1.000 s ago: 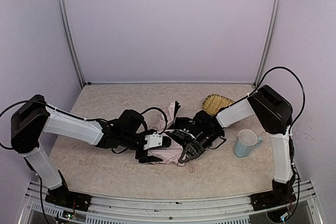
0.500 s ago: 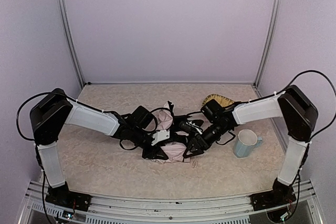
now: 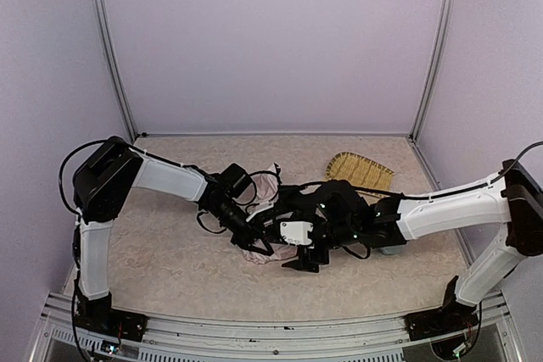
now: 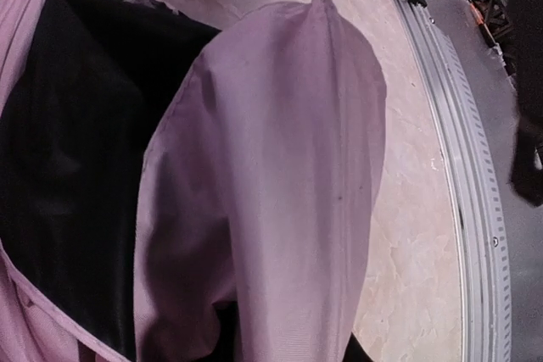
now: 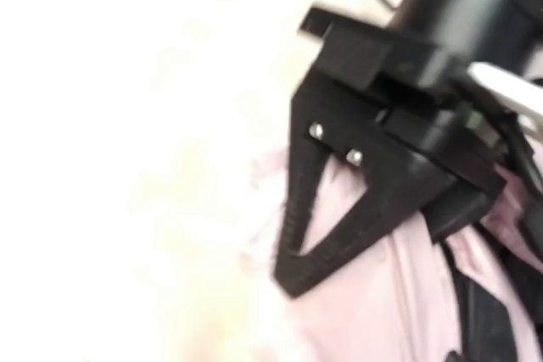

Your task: Put away the umbrella

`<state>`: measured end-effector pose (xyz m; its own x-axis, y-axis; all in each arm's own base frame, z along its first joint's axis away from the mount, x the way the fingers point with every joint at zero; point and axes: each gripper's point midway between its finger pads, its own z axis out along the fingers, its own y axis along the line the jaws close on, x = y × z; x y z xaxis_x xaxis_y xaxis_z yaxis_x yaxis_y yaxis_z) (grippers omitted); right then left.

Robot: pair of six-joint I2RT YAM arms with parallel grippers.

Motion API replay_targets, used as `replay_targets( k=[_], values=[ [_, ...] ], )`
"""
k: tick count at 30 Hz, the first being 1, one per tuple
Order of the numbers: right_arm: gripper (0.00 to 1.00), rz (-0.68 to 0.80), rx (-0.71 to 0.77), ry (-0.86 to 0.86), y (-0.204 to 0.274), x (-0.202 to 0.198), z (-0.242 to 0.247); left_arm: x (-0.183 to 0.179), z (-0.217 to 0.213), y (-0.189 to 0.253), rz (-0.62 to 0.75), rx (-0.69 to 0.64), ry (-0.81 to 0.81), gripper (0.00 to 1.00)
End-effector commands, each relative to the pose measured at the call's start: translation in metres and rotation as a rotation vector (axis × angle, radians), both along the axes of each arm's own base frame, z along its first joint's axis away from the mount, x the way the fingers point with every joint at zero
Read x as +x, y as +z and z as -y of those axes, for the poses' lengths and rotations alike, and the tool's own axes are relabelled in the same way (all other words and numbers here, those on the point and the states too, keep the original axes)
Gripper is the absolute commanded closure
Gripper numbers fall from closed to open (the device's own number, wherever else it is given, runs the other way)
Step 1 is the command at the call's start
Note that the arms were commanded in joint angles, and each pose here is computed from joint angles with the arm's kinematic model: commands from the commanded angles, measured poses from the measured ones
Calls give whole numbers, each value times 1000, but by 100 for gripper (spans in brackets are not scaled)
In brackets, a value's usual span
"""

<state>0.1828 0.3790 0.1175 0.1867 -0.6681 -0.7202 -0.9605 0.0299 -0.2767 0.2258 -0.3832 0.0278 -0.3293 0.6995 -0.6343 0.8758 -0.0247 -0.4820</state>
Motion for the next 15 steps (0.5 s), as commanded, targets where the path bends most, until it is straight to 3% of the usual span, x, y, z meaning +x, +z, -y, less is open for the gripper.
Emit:
replay_targets(
  k=[1,7,9,12,15],
  values=[
    [13,327,-167,7,-23,45,-10,-39,-35,-43,-273,216,16,78],
    [16,347,-348,-17,-75,64,-4,-44,-33,-42,-299,188,-20,78],
    [23,323,-365,-10,-86,62,-5,-45,-34,-45,-307,192,-28,78],
    [49,271,-383,-23,-97,60,-5,-45,-31,-41,-316,170,-46,77],
    [69,208,-394,-30,-103,52,0,-23,-18,-19,-249,77,-11,63]
  ],
)
